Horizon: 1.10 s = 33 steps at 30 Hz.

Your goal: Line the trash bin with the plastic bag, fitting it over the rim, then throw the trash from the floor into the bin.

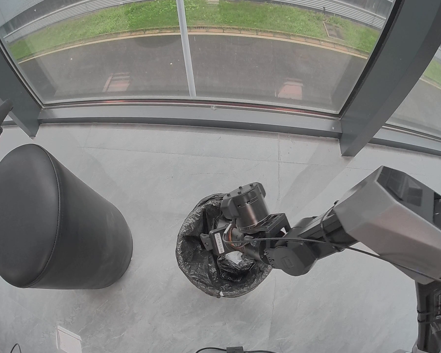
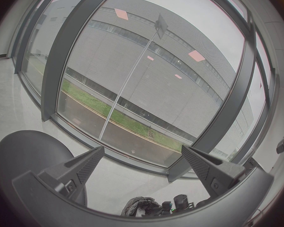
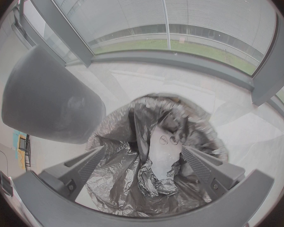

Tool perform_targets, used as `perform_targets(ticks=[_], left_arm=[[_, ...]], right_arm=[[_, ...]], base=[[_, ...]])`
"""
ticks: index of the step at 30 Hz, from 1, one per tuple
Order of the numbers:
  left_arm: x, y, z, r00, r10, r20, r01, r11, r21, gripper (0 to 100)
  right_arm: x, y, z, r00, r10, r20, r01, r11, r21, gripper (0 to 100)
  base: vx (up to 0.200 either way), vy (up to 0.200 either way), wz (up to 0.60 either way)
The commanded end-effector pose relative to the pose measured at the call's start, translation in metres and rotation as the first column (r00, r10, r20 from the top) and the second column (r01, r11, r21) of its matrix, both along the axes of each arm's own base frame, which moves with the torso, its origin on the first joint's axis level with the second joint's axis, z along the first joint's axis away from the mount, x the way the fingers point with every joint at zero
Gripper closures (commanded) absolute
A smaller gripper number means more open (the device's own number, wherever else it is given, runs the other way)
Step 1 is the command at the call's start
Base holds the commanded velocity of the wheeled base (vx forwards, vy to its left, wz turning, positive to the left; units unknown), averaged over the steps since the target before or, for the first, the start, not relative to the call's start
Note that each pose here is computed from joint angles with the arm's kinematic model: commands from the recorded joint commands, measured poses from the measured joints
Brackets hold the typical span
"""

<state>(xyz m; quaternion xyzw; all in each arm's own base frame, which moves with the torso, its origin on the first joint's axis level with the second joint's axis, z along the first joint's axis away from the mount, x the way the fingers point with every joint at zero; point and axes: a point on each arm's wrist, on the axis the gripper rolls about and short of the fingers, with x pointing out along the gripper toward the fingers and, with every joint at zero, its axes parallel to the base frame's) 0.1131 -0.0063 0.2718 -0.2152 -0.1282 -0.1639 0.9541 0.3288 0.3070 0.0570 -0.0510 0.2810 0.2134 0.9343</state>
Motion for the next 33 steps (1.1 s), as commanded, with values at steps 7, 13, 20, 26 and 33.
perform_targets(ticks=[7,13,20,26,33], left_arm=[[0.005,-0.001,-0.011,0.999,-0.01,-0.035,0.012,0.998,0.057,0],[0.002,-0.001,-0.01,1.0,-0.009,-0.023,0.011,0.998,0.059,0],[0.0,0.0,-0.012,1.0,-0.002,-0.018,0.003,0.997,0.083,0],[-0.016,0.0,-0.022,0.997,0.057,0.058,-0.072,0.956,0.283,0],[-0.05,0.0,-0.031,0.989,0.111,0.097,-0.143,0.876,0.46,0]], right_arm=[[-0.045,-0.066,0.077,0.986,-0.052,0.161,0.034,0.993,0.114,0],[-0.057,-0.146,0.142,0.921,-0.241,0.305,0.165,0.953,0.256,0],[-0.095,-0.223,0.182,0.814,-0.425,0.396,0.299,0.891,0.34,0],[-0.177,-0.291,0.192,0.641,-0.567,0.518,0.444,0.824,0.352,0],[-0.268,-0.308,0.157,0.549,-0.53,0.646,0.489,0.831,0.267,0]], base=[[0.0,0.0,0.0],[0.0,0.0,0.0],[0.0,0.0,0.0],[0.0,0.0,0.0],[0.0,0.0,0.0]])
